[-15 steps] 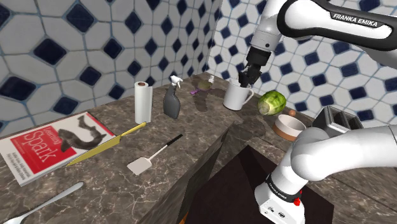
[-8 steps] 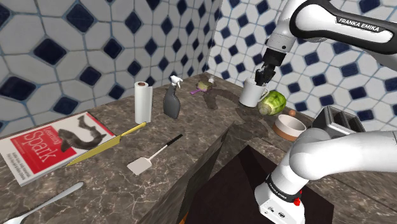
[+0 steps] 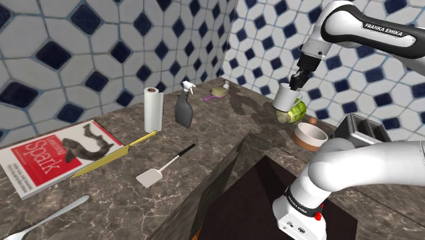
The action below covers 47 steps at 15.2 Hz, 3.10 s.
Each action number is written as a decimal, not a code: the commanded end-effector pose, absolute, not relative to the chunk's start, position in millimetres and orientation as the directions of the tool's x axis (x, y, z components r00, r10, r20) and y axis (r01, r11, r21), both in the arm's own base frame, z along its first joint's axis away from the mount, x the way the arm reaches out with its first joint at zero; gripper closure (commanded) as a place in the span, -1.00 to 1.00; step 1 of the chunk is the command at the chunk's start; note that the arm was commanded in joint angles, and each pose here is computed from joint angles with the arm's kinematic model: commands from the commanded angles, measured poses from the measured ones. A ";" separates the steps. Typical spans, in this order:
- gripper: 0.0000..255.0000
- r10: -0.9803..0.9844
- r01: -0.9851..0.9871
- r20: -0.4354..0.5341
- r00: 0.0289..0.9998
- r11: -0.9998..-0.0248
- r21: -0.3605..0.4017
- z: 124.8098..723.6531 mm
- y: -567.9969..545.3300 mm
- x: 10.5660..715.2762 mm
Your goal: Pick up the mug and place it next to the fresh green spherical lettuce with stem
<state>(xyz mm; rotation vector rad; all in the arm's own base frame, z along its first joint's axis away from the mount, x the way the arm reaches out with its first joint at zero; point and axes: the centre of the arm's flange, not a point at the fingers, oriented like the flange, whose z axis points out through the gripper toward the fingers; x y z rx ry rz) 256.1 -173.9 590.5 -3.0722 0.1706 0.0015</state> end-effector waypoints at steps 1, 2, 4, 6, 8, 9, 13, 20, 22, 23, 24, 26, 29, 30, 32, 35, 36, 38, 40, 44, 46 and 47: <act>1.00 -0.109 -0.109 -0.005 0.994 -0.992 -0.063 590.2 -198.1 248.8; 1.00 -0.109 -0.109 -0.005 0.994 -0.992 -0.063 590.2 -210.9 245.3; 1.00 -0.109 -0.109 -0.005 0.994 -0.992 -0.063 590.2 -236.3 238.4; 1.00 -0.109 -0.109 -0.005 0.994 -0.992 -0.063 590.2 -261.8 231.5; 1.00 -0.109 -0.109 -0.005 0.994 -0.992 -0.063 590.3 -287.3 224.6; 1.00 -0.109 -0.109 -0.005 0.994 -0.992 -0.063 590.3 -300.0 221.2; 1.00 -0.109 -0.109 -0.005 0.994 -0.992 -0.063 590.3 -351.0 207.4; 1.00 -0.109 -0.109 -0.005 0.994 -0.992 -0.063 590.4 -440.1 183.2; 1.00 -0.109 -0.109 -0.005 0.994 -0.992 -0.063 590.4 -465.6 176.3; 1.00 -0.109 -0.109 -0.005 0.994 -0.992 -0.063 590.4 -478.3 172.9; 1.00 -0.109 -0.109 -0.005 0.994 -0.992 -0.063 590.4 -491.1 169.4; 1.00 -0.109 -0.109 -0.005 0.994 -0.992 -0.063 590.4 -516.6 162.5; 1.00 -0.109 -0.109 -0.005 0.994 -0.992 -0.063 590.5 -554.8 152.2; 1.00 -0.109 -0.109 -0.005 0.994 -0.992 -0.063 590.5 -567.5 148.7; 1.00 -0.109 -0.109 -0.005 0.994 -0.992 -0.063 590.5 -593.0 141.8; 1.00 -0.109 -0.109 -0.005 0.994 -0.992 -0.063 590.5 -626.1 132.9; 1.00 -0.109 -0.109 -0.005 0.994 -0.992 -0.063 585.2 -626.1 132.8; 1.00 -0.109 -0.109 -0.005 0.994 -0.992 -0.063 574.7 -626.1 132.8; 1.00 -0.109 -0.109 -0.005 0.994 -0.992 -0.063 564.1 -626.1 132.8; 1.00 -0.109 -0.109 -0.005 0.994 -0.992 -0.063 543.0 -626.1 132.8; 1.00 -0.109 -0.109 -0.005 0.994 -0.992 -0.063 532.4 -626.1 132.8; 1.00 -0.109 -0.109 -0.005 0.994 -0.992 -0.063 527.1 -626.1 132.8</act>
